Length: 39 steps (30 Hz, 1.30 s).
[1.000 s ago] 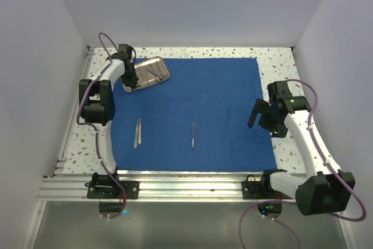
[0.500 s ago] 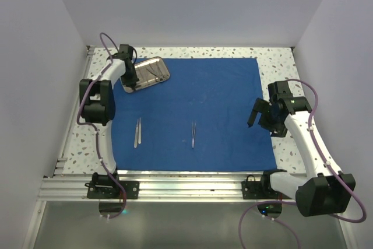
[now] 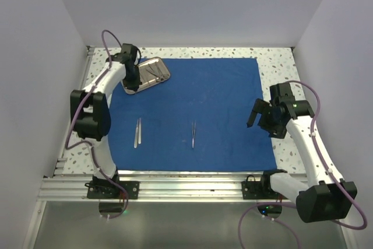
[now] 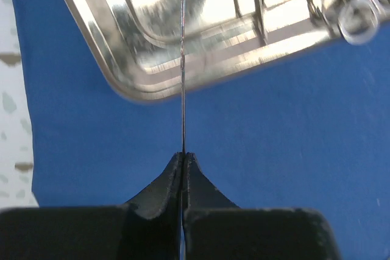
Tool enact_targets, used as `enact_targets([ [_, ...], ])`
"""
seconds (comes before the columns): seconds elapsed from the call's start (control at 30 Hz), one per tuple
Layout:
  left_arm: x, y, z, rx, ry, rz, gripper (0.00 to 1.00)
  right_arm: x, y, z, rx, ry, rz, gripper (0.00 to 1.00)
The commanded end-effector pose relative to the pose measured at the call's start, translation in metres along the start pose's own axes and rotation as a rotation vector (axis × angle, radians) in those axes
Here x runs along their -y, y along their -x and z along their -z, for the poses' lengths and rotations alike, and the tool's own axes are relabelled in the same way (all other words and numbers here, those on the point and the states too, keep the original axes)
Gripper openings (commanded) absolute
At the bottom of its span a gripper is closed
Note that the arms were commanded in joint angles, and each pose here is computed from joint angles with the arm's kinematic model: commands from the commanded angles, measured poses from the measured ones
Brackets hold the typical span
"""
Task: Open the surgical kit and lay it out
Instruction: Pick up the medical item from the container, then place the medical item in the surgical kit, then pick up the medical item from the container.
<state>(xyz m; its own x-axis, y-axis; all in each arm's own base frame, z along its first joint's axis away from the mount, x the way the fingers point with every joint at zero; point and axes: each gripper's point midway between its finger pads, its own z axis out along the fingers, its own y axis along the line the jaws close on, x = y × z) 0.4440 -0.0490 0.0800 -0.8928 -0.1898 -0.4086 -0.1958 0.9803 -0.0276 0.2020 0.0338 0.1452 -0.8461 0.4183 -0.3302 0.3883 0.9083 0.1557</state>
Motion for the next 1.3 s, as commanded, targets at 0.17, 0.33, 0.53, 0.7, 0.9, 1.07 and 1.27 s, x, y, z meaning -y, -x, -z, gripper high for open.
enact_targets([
  [0.17,0.007,-0.076,0.061,0.01,-0.048,-0.066,0.0,-0.011,-0.015,0.006,-0.013,0.089,-0.01,0.98],
  [0.33,-0.009,-0.141,0.068,-0.045,-0.054,-0.038,0.0,-0.011,-0.025,0.01,-0.02,0.103,-0.003,0.98],
  [0.53,-0.015,-0.184,0.072,-0.07,-0.059,-0.025,0.0,-0.01,-0.039,0.005,-0.047,0.117,-0.002,0.98],
  [0.7,-0.016,-0.185,0.074,-0.056,-0.059,-0.028,0.39,-0.011,-0.044,0.002,-0.06,0.13,-0.008,0.98],
  [0.9,-0.011,-0.136,0.089,0.04,-0.019,-0.046,0.62,-0.009,-0.039,0.009,-0.036,0.118,-0.001,0.98],
  [1.07,0.0,-0.069,0.081,0.099,0.043,-0.055,0.59,-0.007,-0.038,0.013,-0.022,0.111,-0.007,0.98],
  [1.27,0.005,0.007,0.041,0.116,0.078,0.003,0.5,-0.005,-0.038,0.014,-0.002,0.105,-0.029,0.98],
])
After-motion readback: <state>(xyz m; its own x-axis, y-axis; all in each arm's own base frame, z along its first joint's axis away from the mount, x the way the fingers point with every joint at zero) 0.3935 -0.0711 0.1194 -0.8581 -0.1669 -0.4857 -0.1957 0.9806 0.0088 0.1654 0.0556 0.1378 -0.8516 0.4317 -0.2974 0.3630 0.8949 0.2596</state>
